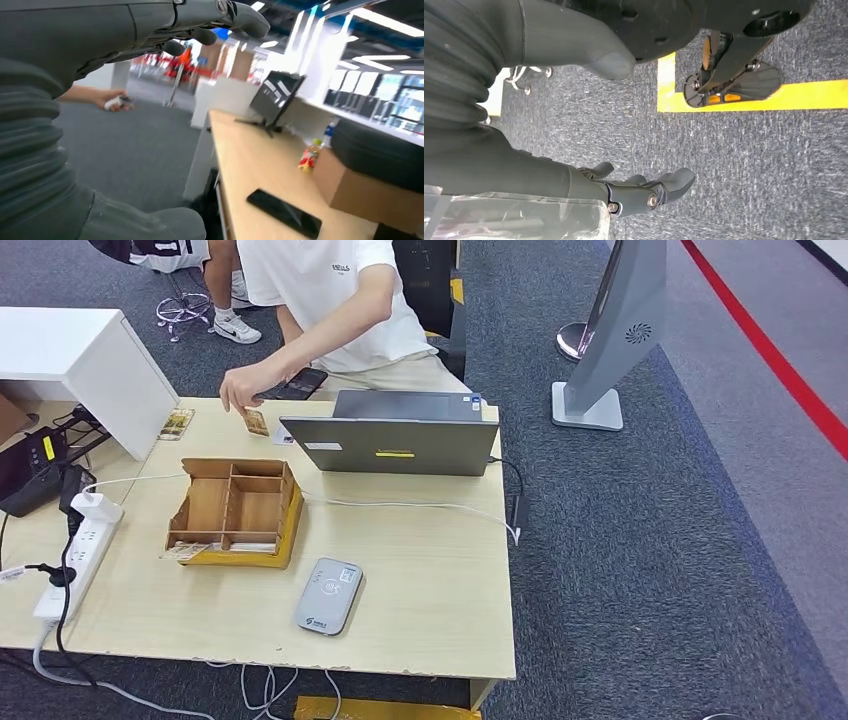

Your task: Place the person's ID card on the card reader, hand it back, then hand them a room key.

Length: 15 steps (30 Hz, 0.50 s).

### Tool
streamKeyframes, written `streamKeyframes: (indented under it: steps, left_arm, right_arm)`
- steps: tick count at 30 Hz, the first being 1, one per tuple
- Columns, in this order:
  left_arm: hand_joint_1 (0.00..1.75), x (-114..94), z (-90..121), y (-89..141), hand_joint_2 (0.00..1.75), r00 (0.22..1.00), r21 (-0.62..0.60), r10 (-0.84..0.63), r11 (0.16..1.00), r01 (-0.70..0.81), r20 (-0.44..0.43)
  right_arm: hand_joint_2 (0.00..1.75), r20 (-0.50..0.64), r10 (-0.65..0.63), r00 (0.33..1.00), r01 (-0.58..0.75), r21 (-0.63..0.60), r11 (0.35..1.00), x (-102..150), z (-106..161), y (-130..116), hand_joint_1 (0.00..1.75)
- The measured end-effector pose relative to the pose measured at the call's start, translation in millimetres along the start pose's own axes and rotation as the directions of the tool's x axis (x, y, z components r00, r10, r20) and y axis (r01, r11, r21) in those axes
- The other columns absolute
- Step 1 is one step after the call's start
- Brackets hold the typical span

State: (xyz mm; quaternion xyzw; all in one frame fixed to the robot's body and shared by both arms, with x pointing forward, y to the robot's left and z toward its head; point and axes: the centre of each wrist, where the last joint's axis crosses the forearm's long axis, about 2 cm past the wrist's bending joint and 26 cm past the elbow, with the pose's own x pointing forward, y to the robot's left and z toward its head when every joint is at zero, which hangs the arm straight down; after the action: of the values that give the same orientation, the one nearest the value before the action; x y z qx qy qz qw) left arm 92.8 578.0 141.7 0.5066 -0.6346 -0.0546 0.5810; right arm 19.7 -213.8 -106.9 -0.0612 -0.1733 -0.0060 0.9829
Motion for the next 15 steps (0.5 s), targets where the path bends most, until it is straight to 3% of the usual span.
streamKeyframes:
  steps: [1, 3, 5, 7, 9, 10, 11, 14, 15]
  left_arm:
    - [0.00, -3, 5, 0, 0.00, 0.997, 0.013, 0.064, 0.998, -0.063, -0.036]
    - [0.00, -14, 19, -4, 0.00, 0.962, 0.058, 0.235, 0.972, -0.229, -0.137]
    - [0.00, -27, 38, -13, 0.00, 0.878, 0.143, 0.415, 0.909, -0.391, -0.237]
    - [0.00, -40, 60, -27, 0.87, 0.775, 0.239, 0.546, 0.838, -0.491, -0.319]
    - [0.00, -54, 95, -54, 1.75, 0.622, 0.358, 0.655, 0.756, -0.548, -0.430]
    - [0.00, -59, 114, -70, 1.75, 0.542, 0.412, 0.689, 0.723, -0.554, -0.481]
    - [0.00, -63, 134, -88, 1.75, 0.454, 0.465, 0.713, 0.696, -0.547, -0.534]
    - [0.00, -61, 181, -131, 1.75, 0.265, 0.532, 0.703, 0.686, -0.497, -0.660]
    - [0.00, -57, 194, -145, 1.75, 0.206, 0.536, 0.682, 0.696, -0.478, -0.702]
  right_arm:
    - [1.75, -0.001, -0.007, 1.000, 0.007, -0.004, 1.000, 0, 0, -1, 0.00]
    - [1.75, 0.000, -0.019, 1.000, 0.019, -0.011, 1.000, -1, 0, -2, 0.00]
    - [1.75, 0.003, -0.033, 0.999, 0.033, -0.019, 0.999, -1, 0, -3, 0.00]
    - [1.75, 0.009, -0.043, 0.999, 0.044, -0.025, 0.999, -1, 0, -4, 0.00]
    - [0.87, 0.015, -0.046, 0.999, 0.047, -0.028, 0.999, -1, -1, -4, 0.00]
    - [0.44, 0.017, -0.045, 0.999, 0.046, -0.028, 0.999, -1, -1, -4, 0.00]
    - [0.44, 0.019, -0.042, 0.999, 0.043, -0.028, 0.999, -1, -1, -4, 0.00]
    - [1.75, 0.019, -0.031, 0.999, 0.032, -0.025, 0.999, 0, -1, -4, 0.00]
    - [1.75, 0.018, -0.026, 0.999, 0.027, -0.024, 0.999, 0, -1, -4, 0.00]
